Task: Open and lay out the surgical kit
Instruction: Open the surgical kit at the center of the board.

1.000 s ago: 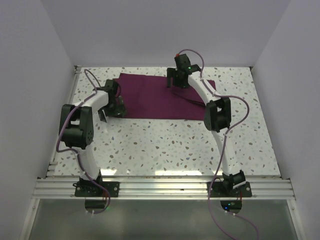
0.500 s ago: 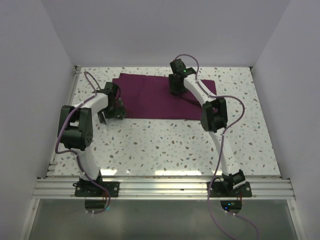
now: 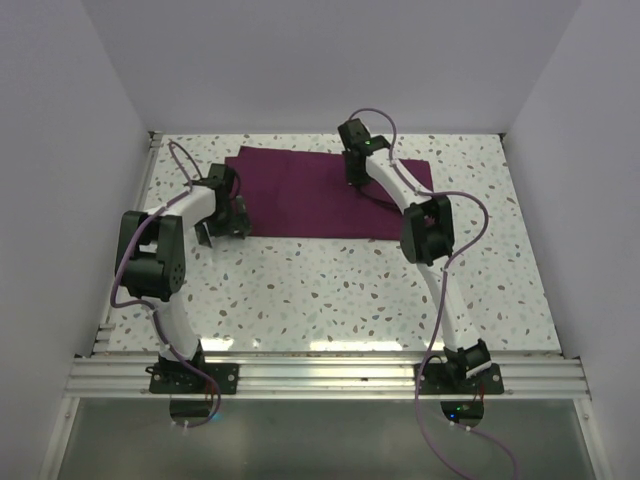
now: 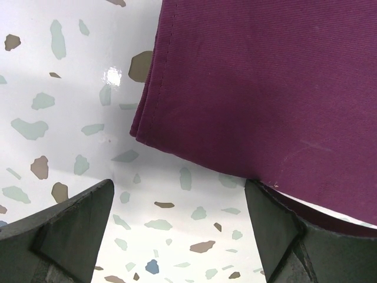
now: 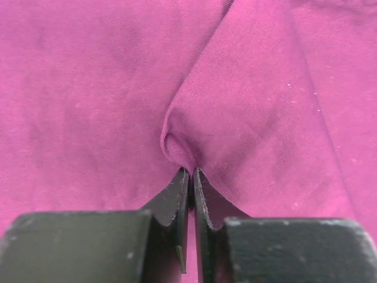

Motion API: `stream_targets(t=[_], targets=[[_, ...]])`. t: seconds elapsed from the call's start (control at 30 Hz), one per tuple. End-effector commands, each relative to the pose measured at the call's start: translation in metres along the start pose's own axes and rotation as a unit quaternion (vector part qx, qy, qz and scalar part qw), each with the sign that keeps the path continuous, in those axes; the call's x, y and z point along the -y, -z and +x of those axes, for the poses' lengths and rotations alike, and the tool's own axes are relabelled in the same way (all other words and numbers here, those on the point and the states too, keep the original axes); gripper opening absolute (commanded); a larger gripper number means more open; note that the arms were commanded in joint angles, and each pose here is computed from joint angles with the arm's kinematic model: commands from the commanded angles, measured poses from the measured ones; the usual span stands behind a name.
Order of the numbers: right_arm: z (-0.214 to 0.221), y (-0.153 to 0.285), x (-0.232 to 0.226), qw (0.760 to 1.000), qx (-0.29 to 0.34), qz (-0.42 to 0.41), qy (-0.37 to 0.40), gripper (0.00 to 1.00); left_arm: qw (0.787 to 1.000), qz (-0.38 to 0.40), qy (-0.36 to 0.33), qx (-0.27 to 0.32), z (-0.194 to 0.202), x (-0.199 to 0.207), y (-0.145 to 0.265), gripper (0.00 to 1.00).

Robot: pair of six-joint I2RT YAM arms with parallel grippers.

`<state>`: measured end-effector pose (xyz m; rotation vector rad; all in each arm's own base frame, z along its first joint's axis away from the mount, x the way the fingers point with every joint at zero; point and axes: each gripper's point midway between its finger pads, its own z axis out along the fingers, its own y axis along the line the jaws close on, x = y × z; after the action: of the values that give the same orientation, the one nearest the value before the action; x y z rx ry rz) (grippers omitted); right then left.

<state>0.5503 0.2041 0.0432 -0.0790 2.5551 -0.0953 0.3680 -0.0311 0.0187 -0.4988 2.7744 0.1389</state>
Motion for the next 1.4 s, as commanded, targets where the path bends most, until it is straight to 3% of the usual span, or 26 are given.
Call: stream_targets(t=[0.0, 0.37, 0.57, 0.6, 0.67, 0.7, 0.73, 0.9, 1.1, 1.23, 1.27, 1.33, 1.37], targets=[[-0.024, 0.035, 0.019, 0.999, 0.032, 0.034, 0.016, 0.05, 0.999, 0.014, -0.001, 0.029, -0.017, 0.003, 0.006, 0.97], [-0.074, 0.122, 0.039, 0.993, 0.114, 0.033, -0.004, 0.0, 0.998, 0.029, 0.01, 0.063, -0.051, 0.011, 0.035, 0.97], [-0.044, 0.165, 0.021, 0.996, 0.079, -0.04, -0.002, 0.0, 0.992, 0.052, 0.032, 0.113, -0.094, 0.022, 0.077, 0.98], [-0.041, 0.189, 0.015, 0.994, 0.083, -0.073, -0.001, 0.0, 0.989, 0.06, 0.036, 0.129, -0.106, 0.025, 0.088, 0.98], [-0.006, 0.194, 0.006, 0.995, 0.045, -0.089, 0.015, 0.0, 0.987, 0.064, 0.042, 0.141, -0.117, 0.026, 0.098, 0.98], [-0.002, 0.224, 0.006, 0.992, 0.059, -0.109, 0.016, 0.0, 0.984, 0.07, 0.048, 0.157, -0.129, 0.028, 0.109, 0.98], [0.028, 0.219, 0.004, 0.993, 0.025, -0.113, 0.029, 0.0, 0.983, 0.069, 0.051, 0.161, -0.133, 0.027, 0.113, 0.98], [0.112, 0.276, 0.001, 0.984, -0.01, -0.174, 0.026, 0.0, 0.976, 0.077, 0.074, 0.192, -0.16, 0.028, 0.132, 0.99], [0.227, 0.321, 0.075, 0.99, -0.054, -0.128, -0.018, 0.0, 0.972, 0.102, 0.096, 0.191, -0.168, 0.04, 0.135, 0.98], [0.274, 0.336, 0.114, 0.994, -0.065, -0.087, -0.03, 0.0, 0.97, 0.114, 0.106, 0.186, -0.165, 0.044, 0.136, 0.98], [0.287, 0.339, 0.123, 0.994, -0.073, -0.074, -0.036, 0.35, 0.97, 0.118, 0.109, 0.184, -0.164, 0.045, 0.137, 0.98], [0.301, 0.333, 0.134, 0.995, -0.086, -0.049, -0.035, 0.89, 0.971, 0.119, 0.108, 0.179, -0.16, 0.045, 0.137, 0.98], [0.3, 0.334, 0.134, 0.995, -0.082, -0.05, -0.039, 0.98, 0.97, 0.119, 0.108, 0.181, -0.159, 0.044, 0.14, 0.98]])
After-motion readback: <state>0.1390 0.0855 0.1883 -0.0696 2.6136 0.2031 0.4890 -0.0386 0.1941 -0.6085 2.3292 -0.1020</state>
